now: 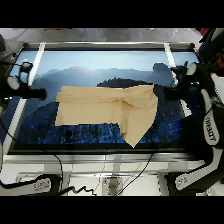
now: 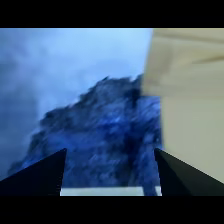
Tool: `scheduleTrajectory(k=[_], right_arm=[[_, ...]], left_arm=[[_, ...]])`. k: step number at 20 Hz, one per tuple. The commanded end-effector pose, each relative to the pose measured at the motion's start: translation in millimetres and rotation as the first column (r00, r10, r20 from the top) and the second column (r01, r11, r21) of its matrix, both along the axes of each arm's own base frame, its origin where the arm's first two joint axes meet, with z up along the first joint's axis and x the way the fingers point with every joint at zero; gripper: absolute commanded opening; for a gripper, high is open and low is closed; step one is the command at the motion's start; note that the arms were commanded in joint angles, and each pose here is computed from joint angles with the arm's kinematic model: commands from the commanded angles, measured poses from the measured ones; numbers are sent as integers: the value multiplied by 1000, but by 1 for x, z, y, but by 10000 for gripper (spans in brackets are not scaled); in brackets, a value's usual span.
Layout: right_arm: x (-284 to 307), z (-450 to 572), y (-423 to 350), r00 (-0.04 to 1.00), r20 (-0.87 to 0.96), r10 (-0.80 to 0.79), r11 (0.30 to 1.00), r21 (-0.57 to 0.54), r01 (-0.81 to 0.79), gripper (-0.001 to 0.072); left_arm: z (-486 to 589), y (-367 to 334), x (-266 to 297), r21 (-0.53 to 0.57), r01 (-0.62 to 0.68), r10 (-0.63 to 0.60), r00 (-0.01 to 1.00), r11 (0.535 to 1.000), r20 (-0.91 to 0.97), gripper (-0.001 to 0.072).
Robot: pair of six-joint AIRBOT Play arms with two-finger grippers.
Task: Fold the clothes and pants, and hang the long-sleeved shirts on hangers.
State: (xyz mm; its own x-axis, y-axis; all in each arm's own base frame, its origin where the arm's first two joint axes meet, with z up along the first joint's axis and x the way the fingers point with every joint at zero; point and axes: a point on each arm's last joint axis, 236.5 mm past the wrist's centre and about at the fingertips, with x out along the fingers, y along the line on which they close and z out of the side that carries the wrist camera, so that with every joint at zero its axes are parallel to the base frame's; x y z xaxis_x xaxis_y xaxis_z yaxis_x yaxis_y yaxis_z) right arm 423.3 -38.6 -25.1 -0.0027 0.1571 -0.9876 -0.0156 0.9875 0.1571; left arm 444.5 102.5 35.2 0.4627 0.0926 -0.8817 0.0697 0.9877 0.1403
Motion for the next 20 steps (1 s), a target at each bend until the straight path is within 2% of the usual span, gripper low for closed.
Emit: scheduleTrajectory(k=[1,4,7,9,13,18,20], right_arm=[[-58,11,24,986,-155,-52,945,313,99,309],[-97,-10,53,983,-171,-64,888,440,134,309],[-117,-48,93,975,-116,-189,825,520,222,310],[-132,-74,106,952,-122,-280,804,513,302,309],[-154,-105,131,919,-165,-358,771,503,390,310],[-144,-113,167,942,-82,-324,811,488,322,295],[-131,-113,167,943,-25,-332,827,473,304,3]], left_arm=[[23,34,-47,18,-85,86,994,996,-65,601],[19,35,-66,-69,-110,102,988,992,-115,601],[2,16,-76,-205,-109,78,986,973,-151,601],[-19,11,-92,-236,-133,83,974,963,-210,601],[-65,-1,-126,-278,-165,69,944,946,-324,583],[-103,-22,-151,-333,-196,57,921,922,-386,582],[-104,-31,-146,-369,-175,33,932,913,-360,500]])
